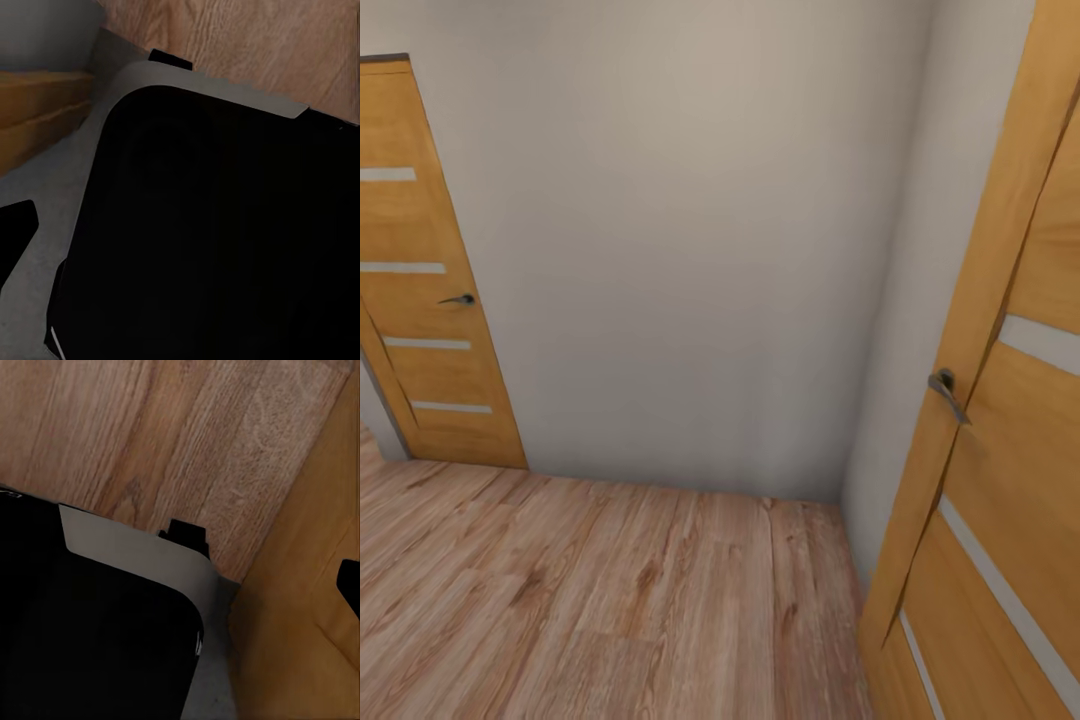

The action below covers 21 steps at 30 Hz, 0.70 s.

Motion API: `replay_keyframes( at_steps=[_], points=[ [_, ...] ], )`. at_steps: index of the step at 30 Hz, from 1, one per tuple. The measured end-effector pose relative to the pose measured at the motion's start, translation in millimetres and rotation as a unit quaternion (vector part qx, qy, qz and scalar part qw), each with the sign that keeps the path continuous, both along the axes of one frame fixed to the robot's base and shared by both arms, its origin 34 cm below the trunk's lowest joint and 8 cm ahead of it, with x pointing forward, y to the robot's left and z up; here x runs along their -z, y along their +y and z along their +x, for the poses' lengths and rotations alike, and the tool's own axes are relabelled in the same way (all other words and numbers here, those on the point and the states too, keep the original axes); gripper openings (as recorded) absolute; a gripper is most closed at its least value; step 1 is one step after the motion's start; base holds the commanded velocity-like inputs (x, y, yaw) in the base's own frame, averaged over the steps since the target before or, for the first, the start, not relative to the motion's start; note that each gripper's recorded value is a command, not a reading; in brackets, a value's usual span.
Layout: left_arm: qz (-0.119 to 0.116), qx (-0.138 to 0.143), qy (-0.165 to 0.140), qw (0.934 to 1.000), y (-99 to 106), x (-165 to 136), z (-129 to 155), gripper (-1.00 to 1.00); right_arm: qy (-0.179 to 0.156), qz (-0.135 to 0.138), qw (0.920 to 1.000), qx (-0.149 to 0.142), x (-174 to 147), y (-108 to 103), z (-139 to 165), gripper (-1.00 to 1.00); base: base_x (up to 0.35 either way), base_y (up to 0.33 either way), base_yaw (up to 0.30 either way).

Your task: Move the two storage containers from the living room to the garage. In the garage, place one container on the floor and stack the other container on top of it (either order is fine).

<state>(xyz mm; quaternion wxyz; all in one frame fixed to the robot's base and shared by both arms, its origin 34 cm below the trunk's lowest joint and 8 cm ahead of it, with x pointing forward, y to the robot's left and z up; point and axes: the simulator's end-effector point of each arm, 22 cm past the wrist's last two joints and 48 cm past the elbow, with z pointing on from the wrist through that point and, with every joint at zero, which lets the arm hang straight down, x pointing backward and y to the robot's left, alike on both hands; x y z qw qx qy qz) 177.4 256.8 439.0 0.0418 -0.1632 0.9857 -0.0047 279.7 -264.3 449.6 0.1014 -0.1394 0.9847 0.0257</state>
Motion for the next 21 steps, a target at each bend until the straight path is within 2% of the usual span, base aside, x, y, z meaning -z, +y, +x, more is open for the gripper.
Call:
replay_keyframes(
  at_steps=[21],
  points=[
    [0.000, 0.000, 0.000, 1.0000, -0.8, 0.0, -0.1, 1.00, -0.004, 0.000, 1.0000, -0.002, -0.3, 0.9, 1.8, 1.00, 0.321, 0.000, 0.010]
  ],
)
